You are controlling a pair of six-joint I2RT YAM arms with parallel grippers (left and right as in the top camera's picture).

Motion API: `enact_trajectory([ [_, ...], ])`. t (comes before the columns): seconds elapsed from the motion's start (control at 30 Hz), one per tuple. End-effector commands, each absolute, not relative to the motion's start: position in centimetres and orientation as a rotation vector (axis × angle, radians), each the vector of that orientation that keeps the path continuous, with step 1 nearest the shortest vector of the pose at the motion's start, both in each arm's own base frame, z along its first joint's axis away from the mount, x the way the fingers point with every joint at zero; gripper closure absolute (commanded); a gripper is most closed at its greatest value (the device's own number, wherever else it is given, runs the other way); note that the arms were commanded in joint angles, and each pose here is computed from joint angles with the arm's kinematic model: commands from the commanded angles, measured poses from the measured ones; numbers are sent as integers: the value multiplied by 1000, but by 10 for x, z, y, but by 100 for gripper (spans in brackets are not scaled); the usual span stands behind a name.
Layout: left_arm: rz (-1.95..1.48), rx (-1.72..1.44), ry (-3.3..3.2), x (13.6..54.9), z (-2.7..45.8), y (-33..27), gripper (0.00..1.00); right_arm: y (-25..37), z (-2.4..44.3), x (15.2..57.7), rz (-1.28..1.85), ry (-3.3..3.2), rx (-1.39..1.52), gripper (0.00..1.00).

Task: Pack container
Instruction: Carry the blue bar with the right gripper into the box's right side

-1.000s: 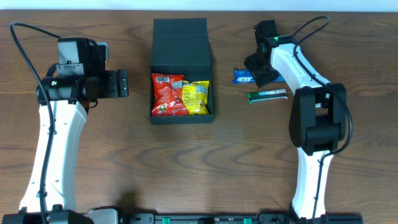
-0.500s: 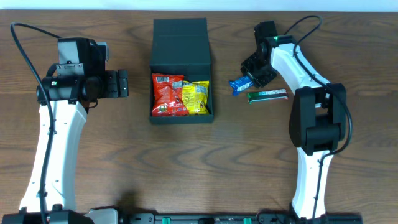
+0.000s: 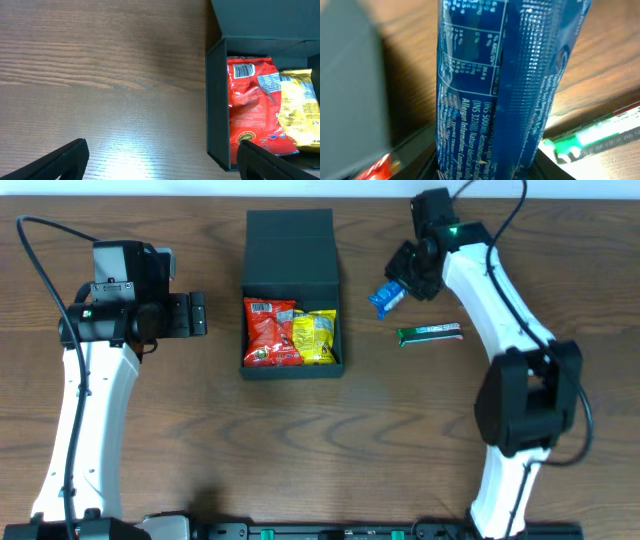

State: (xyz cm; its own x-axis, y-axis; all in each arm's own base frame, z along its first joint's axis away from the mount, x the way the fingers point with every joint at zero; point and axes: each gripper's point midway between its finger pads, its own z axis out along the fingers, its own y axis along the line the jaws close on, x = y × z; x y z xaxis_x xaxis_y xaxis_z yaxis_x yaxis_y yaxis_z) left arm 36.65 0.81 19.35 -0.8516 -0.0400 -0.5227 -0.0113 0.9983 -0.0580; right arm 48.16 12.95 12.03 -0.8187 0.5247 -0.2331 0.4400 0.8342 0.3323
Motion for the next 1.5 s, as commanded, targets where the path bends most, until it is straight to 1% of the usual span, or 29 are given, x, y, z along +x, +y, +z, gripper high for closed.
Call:
enact_trajectory([
  [0.0,-77,-49,2560,369,205,8,5,159,172,476,407,2642,417,59],
  [0.07,-76,-45,2560,369,205,8,5,176,182,466,409,2645,289,58],
  [0.17,-75,-45,2560,369,205,8,4,203,183,447,408,2680,127,58],
  [0.4,-75,-45,2560,369,205,8,5,259,164,408,373,2738,-268,58],
  [0.5,-75,-45,2560,369,205,8,5,278,156,399,361,2727,-419,58],
  [0.63,-75,-45,2561,369,205,8,5,286,137,393,329,2747,-539,58],
  [0.8,-75,-45,2562,369,205,9,5,285,112,391,299,2809,-542,59],
  [0.93,-76,-46,2563,369,204,8,5,281,99,388,282,2878,-428,62],
  [1.07,-76,-46,2562,369,205,8,5,277,96,391,258,2898,-279,63],
  [1.23,-76,-46,2562,369,205,8,5,271,95,391,229,2915,-180,62],
  [1.3,-76,-46,2562,369,205,8,4,270,94,390,225,2922,-178,58],
  [1.33,-76,-46,2562,369,205,8,5,270,94,389,223,2925,-179,53],
  [1.37,-76,-46,2562,369,205,8,5,269,94,388,220,2929,-178,43],
  [1.4,-76,-46,2562,369,205,8,4,268,94,388,217,2931,-178,29],
  [1.43,-76,-46,2562,369,205,8,5,268,94,387,216,2933,-180,20],
  [1.47,-76,-46,2562,369,205,8,4,268,94,387,216,2933,-183,7],
])
